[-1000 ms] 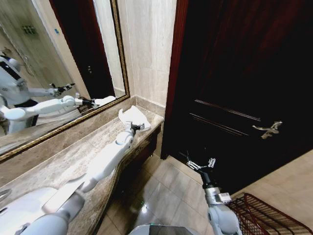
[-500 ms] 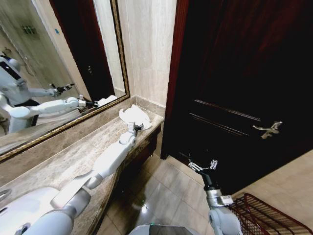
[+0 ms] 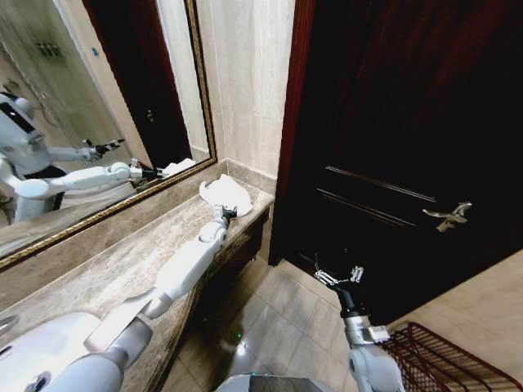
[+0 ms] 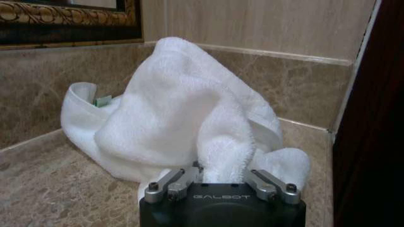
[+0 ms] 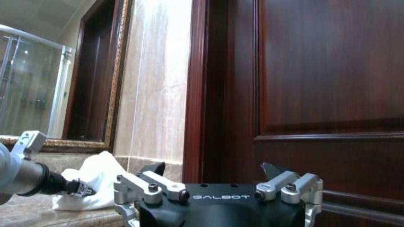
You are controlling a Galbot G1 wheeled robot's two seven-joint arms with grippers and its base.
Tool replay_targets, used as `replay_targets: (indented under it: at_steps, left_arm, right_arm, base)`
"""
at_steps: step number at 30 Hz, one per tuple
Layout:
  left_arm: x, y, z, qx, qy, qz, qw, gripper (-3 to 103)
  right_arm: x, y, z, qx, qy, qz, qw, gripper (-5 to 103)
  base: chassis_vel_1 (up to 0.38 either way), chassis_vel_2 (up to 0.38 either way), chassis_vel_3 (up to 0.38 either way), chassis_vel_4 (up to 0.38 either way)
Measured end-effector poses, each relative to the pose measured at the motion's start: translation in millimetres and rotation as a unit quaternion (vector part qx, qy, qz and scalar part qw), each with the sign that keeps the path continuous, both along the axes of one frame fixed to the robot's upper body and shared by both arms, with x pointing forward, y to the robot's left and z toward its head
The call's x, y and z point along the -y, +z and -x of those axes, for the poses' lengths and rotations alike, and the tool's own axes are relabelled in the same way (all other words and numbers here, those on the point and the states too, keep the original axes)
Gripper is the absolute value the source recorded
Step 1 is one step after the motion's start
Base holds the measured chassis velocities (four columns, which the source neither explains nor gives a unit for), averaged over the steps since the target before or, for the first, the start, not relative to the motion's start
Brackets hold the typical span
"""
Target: Discard the used towel into the hamper.
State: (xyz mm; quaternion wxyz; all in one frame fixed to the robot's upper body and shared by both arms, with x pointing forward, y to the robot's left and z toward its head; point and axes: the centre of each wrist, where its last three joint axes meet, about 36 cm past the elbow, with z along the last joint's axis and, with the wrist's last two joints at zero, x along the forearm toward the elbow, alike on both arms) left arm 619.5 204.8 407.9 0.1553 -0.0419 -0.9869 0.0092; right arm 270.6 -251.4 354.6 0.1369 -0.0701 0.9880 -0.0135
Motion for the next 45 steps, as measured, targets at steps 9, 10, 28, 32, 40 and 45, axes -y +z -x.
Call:
replay_targets:
  at_steps: [9,10,28,32,40,45]
  left_arm:
    - [-1.0,6.0,9.1,0.015,0.011,0.029,0.9994,6]
    - [-5.4,7.0,13.9,0.019,0.012,0.03,0.9993,6]
    - [-51.8,67.4,158.2,0.118,-0.034,0.026,0.9921,6]
    - [-54.5,92.1,210.0,0.13,-0.037,0.041,0.99,6]
    - [-54.3,123.6,274.8,0.152,-0.024,0.073,0.9854,6]
    - [-49.6,131.8,305.5,0.173,-0.004,0.099,0.98,6]
  right_arm:
    - [-0.6,2.1,-2.2,0.005,0.0,-0.003,1.0,100]
    - [-0.6,3.0,-2.4,0.006,0.0,-0.004,1.0,100]
    - [-6.7,11.9,-4.5,0.017,0.014,-0.012,1.0,100]
    - [-9.4,13.4,-6.3,0.02,0.019,-0.014,1.0,100]
    - [-11.4,14.0,-10.2,0.025,0.022,-0.02,0.999,100]
    - [-13.4,15.0,-14.2,0.029,0.022,-0.033,0.999,100]
  base:
    - [0.0,0.0,0.0,0.0]
    - [0.0,0.0,0.0,0.0]
    - [0.0,0.0,0.0,0.0]
    - [0.0,0.0,0.0,0.0]
    - [0.0,0.0,0.0,0.0]
    - [0.0,0.0,0.0,0.0]
